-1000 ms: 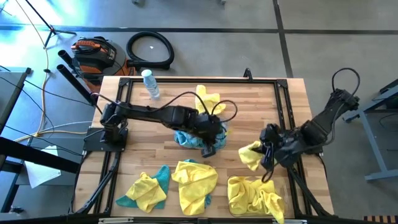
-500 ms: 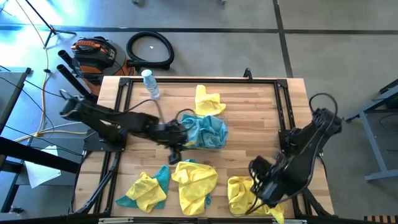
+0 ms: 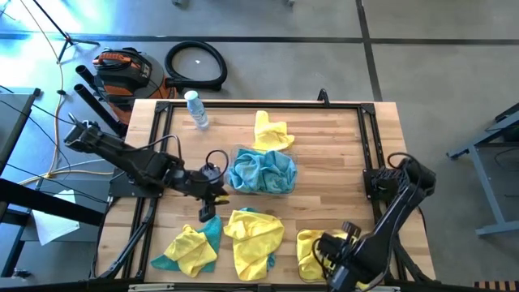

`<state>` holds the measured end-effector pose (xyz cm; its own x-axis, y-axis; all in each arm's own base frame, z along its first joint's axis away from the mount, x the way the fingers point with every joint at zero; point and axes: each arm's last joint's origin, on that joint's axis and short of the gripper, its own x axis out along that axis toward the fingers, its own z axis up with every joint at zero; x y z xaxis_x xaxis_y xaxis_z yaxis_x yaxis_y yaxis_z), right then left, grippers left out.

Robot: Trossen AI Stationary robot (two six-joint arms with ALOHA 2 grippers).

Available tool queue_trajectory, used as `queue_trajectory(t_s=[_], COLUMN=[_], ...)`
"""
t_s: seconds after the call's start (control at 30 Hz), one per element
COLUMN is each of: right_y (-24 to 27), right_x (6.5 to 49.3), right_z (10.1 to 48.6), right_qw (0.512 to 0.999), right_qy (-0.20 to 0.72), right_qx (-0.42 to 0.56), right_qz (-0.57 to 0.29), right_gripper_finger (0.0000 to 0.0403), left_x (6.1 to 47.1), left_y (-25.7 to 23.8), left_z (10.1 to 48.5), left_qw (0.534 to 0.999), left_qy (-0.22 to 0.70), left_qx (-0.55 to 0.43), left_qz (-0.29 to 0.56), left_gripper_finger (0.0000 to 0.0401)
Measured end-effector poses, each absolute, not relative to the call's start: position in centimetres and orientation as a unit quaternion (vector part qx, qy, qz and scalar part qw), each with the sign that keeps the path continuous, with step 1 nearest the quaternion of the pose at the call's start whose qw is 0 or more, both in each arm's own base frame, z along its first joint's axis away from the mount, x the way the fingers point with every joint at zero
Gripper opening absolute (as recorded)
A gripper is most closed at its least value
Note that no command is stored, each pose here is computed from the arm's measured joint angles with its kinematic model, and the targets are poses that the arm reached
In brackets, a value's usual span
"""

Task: Sort microfiber towel by color & place in baskets
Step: Put the yellow towel in the bottom transparent bin

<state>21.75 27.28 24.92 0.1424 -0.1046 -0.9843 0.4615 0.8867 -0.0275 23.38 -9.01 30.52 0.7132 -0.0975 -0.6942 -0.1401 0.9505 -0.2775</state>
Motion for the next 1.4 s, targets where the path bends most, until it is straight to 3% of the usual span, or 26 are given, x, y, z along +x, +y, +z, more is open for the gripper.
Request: queue_trajectory(t_s=[0.23,0.63,0.9,1.0,1.27,1.4], right_y=[28.0,27.0,26.5,26.4,25.5,24.7], right_x=[22.4,22.1,22.2,22.1,21.3,20.6], right_z=[22.2,15.9,15.4,15.9,19.5,21.6], right_qw=[0.739,0.739,0.739,0.736,0.743,0.736], right_qy=[0.642,0.645,0.644,0.646,0.627,0.617], right_qx=[0.099,0.127,0.132,0.143,0.192,0.238], right_qz=[-0.179,-0.145,-0.148,-0.140,-0.133,-0.149], right_gripper_finger=[0.0016,0.0016,0.0019,0.0038,0.0136,0.0158], left_x=[23.3,23.4,23.6,23.6,23.6,23.6], left_y=[-9.4,-9.5,-9.6,-9.6,-9.5,-9.5], left_z=[30.5,30.6,30.9,30.9,30.9,30.9], left_qw=[0.913,0.916,0.920,0.919,0.922,0.923], left_qy=[0.379,0.367,0.354,0.354,0.348,0.348], left_qx=[-0.150,-0.164,-0.170,-0.171,-0.167,-0.164], left_qz=[0.010,0.010,0.006,0.006,0.022,0.021], left_gripper_finger=[0.0099,0.0099,0.0099,0.0099,0.0099,0.0099])
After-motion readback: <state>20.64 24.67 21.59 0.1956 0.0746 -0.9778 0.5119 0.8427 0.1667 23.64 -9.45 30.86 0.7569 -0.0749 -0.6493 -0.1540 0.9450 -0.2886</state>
